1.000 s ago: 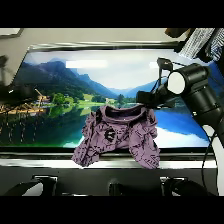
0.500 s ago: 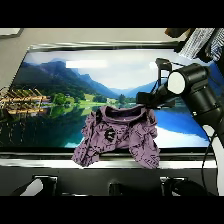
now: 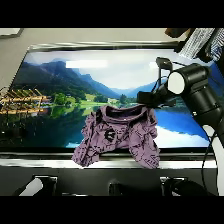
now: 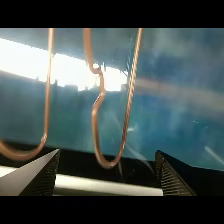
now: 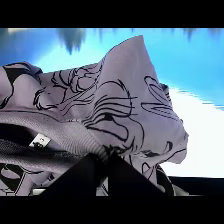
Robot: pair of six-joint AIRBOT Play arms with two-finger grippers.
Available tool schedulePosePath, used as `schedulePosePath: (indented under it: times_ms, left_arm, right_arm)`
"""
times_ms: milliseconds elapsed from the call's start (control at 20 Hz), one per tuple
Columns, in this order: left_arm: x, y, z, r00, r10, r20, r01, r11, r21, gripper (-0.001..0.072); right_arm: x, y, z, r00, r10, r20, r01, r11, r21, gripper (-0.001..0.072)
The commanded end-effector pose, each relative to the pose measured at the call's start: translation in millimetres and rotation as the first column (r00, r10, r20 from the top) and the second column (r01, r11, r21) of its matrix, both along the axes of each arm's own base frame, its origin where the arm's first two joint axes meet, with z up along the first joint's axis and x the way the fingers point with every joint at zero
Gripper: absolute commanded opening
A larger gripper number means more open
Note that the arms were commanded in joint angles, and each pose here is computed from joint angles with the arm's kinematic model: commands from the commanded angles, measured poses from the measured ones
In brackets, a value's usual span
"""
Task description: Fold the clothes and pants, and hang the long-sleeved shirts on hangers.
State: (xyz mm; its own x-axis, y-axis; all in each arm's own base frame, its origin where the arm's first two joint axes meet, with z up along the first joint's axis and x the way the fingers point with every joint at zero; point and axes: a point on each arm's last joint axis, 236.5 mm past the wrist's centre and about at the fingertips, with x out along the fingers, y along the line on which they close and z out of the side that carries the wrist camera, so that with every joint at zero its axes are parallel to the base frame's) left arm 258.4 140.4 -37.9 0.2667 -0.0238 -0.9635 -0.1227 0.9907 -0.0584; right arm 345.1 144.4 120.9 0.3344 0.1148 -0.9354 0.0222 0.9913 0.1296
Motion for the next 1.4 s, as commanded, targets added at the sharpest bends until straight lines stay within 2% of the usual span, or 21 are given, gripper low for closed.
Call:
schedulePosePath:
  times_ms: [0,350,400,450,500,750,850,900,1050,1100,1150,1200,1250,1300,1350]
  left_arm:
    - [-2.0,-7.6,-25.1,0.994,-0.106,0.011,0.106,0.994,0.005,0.072]
    - [11.1,-9.1,-52.6,0.99,-0.143,-0.007,0.144,0.99,0.005,0.072]
    - [13.1,-10.6,-54.8,0.988,-0.151,-0.008,0.151,0.988,0.006,0.0713]
    - [14.4,-11.0,-57.1,0.987,-0.16,-0.012,0.16,0.987,0.011,0.0658]
    - [15.4,-10.7,-58.8,0.986,-0.166,-0.014,0.166,0.986,0.017,0.0637]
    - [11.7,-8.8,-68.1,0.982,-0.181,-0.046,0.182,0.983,0.019,0.0636]
    - [10.7,-9.1,-70.7,0.982,-0.182,-0.053,0.183,0.983,0.014,0.0432]
    - [10.1,-9.5,-72.3,0.982,-0.182,-0.057,0.183,0.983,0.01,0.0392]
    - [8.5,-10.7,-77.1,0.981,-0.183,-0.069,0.183,0.983,-0.001,0.0385]
    - [8.5,-10.6,-77.2,0.981,-0.183,-0.069,0.183,0.983,-0.001,0.032]
    - [8.7,-10.5,-76.9,0.981,-0.183,-0.068,0.183,0.983,-0.001,0.0185]
    - [9.0,-10.4,-76.5,0.981,-0.183,-0.067,0.183,0.983,0.0,0.0117]
    - [9.6,-10.2,-75.4,0.981,-0.182,-0.064,0.182,0.983,0.002,0.0103]
    - [11.3,-9.7,-72.9,0.981,-0.183,-0.06,0.184,0.983,0.005,0.0037]
    - [14.8,-8.5,-69.0,0.982,-0.182,-0.048,0.183,0.983,0.013,0.0029]
  right_arm:
    - [3.9,-3.4,0.6,1.0,-0.005,0.016,0.005,1.0,-0.014,0.0047]
    - [7.8,-2.0,2.3,0.999,0.012,0.035,-0.012,1.0,-0.014,0.0047]
    - [7.9,-1.9,2.3,0.999,0.021,0.037,-0.021,1.0,-0.017,0.0047]
    - [7.9,-1.9,2.3,0.999,0.022,0.037,-0.022,1.0,-0.017,0.0047]
    - [7.7,-2.0,2.2,0.999,0.022,0.036,-0.022,1.0,-0.018,0.0047]
    - [8.5,-3.4,2.2,0.999,0.021,0.039,-0.02,1.0,-0.024,0.0047]
    - [8.5,-3.5,2.4,0.999,0.021,0.039,-0.02,1.0,-0.024,0.0047]
    - [8.4,-3.4,2.4,0.999,0.021,0.039,-0.02,1.0,-0.024,0.0047]
    - [8.7,-3.4,2.5,0.999,0.02,0.04,-0.019,1.0,-0.024,0.0047]
    - [9.0,-3.3,2.6,0.999,0.02,0.042,-0.019,1.0,-0.023,0.0047]
    - [9.2,-3.6,2.6,0.999,0.02,0.043,-0.019,1.0,-0.024,0.0047]
    - [9.7,-4.8,2.7,0.999,0.019,0.044,-0.018,0.999,-0.029,0.0047]
    - [9.8,-4.9,2.7,0.999,0.019,0.045,-0.018,0.999,-0.03,0.0047]
    - [10.1,-5.0,2.7,0.999,0.019,0.046,-0.017,0.999,-0.031,0.0047]
    - [10.3,-5.8,2.8,0.999,0.018,0.047,-0.016,0.999,-0.034,0.0046]
